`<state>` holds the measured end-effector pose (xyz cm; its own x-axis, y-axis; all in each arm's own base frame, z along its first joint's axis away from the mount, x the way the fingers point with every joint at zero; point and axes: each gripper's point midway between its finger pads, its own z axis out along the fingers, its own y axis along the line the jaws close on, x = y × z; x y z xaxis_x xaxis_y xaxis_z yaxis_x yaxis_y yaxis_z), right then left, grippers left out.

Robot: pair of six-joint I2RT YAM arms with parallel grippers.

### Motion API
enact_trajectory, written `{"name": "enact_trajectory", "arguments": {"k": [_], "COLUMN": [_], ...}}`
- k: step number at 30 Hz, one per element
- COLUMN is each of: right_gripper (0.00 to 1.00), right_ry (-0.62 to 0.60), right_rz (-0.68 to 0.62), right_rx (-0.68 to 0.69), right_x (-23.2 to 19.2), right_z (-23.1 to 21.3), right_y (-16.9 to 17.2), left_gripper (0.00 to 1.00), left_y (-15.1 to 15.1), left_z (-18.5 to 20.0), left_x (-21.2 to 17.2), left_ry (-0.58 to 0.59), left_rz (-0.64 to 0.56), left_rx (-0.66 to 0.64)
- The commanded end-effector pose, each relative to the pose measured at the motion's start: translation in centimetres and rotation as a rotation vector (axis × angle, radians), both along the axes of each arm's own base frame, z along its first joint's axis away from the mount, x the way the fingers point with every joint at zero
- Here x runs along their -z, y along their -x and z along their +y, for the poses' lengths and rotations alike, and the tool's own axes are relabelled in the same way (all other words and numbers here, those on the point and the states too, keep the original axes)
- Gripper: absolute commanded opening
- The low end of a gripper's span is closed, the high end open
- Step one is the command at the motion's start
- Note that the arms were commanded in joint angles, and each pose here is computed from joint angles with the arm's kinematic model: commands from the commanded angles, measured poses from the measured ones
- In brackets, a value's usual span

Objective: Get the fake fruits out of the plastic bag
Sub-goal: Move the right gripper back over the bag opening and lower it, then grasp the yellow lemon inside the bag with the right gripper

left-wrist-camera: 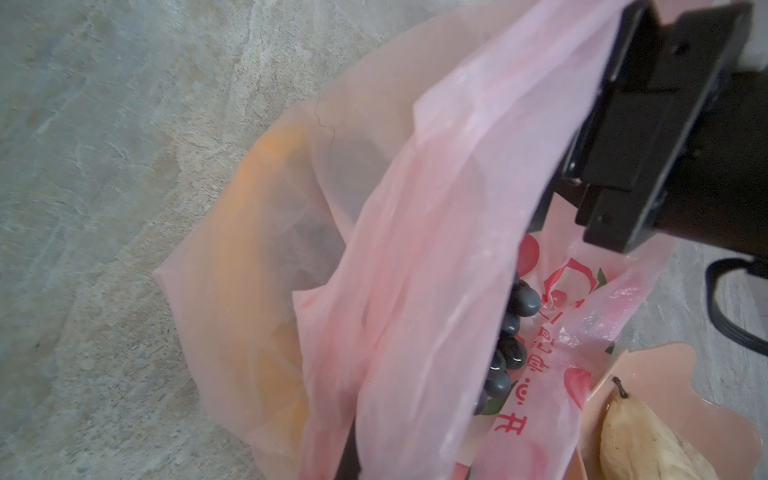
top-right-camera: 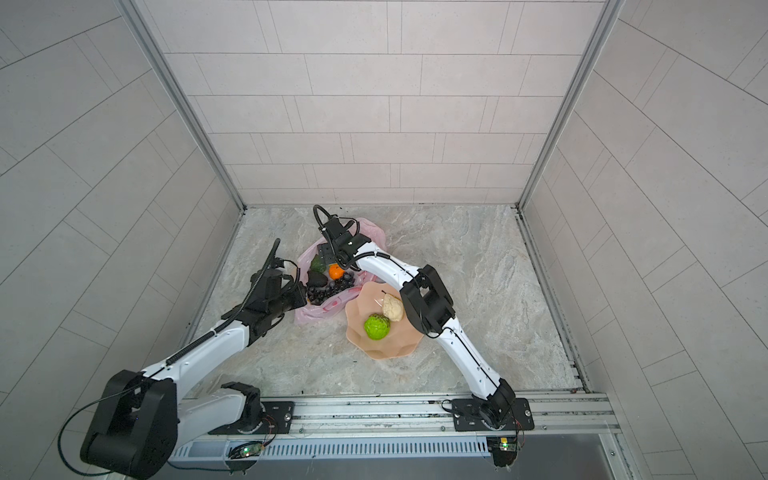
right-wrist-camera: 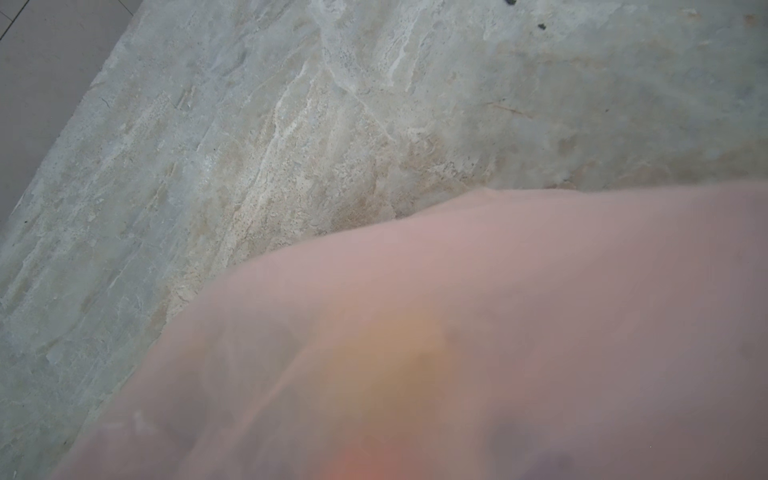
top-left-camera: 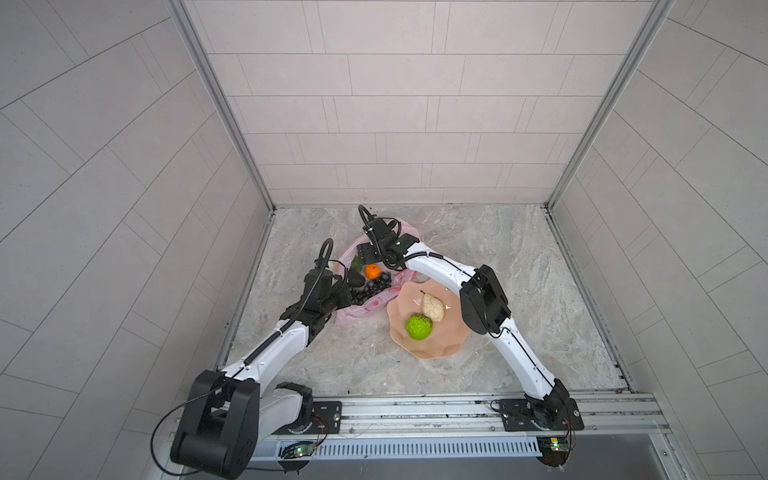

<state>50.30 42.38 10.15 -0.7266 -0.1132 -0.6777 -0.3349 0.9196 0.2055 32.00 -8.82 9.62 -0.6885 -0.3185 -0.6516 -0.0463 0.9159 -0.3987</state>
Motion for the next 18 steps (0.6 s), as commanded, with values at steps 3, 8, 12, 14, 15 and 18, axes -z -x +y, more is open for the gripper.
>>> {"name": "enact_trajectory", "arguments": {"k": [3,8,12,14,15,18], "right_gripper": [0.81,0.78,0.74,0.69,0.67,0.59], "right_ry": [0.030,0.031,0.009,-0.002,-0.008,-0.032], "right_rz": [0.051,0.094,0.108,0.111,0.114,0.122], "right_rx": [0.007,0.007,0.007,0.011,0.010,0.008], "right_x": [2.2,3.5,3.5,3.3,3.3,2.9], "right_z": [-0.6,-0.6,-0.6,-0.7,-0.7,-0.6], "right_y": [-0.5,-0.5,-0.6,-0.8,-0.8,-0.9], "left_gripper": [0.02,0.02,0.02,0.02,0.02,0.02], "left_y": [-0.5,-0.6,-0.6,-0.6,-0.6,-0.6], "left_z": [-0.2,-0.2,-0.2,-0.2,-0.2,-0.2], "left_x": [-0.6,-0.3,-0.2,-0.2,-0.2,-0.2], "left_ry": [-0.008,-0.014,-0.014,-0.014,-0.014,-0.015], "left_rz": [-0.016,-0.002,0.000,-0.001,-0.001,-0.002], "left_rx": [0.009,0.009,0.010,0.010,0.009,0.011]}}
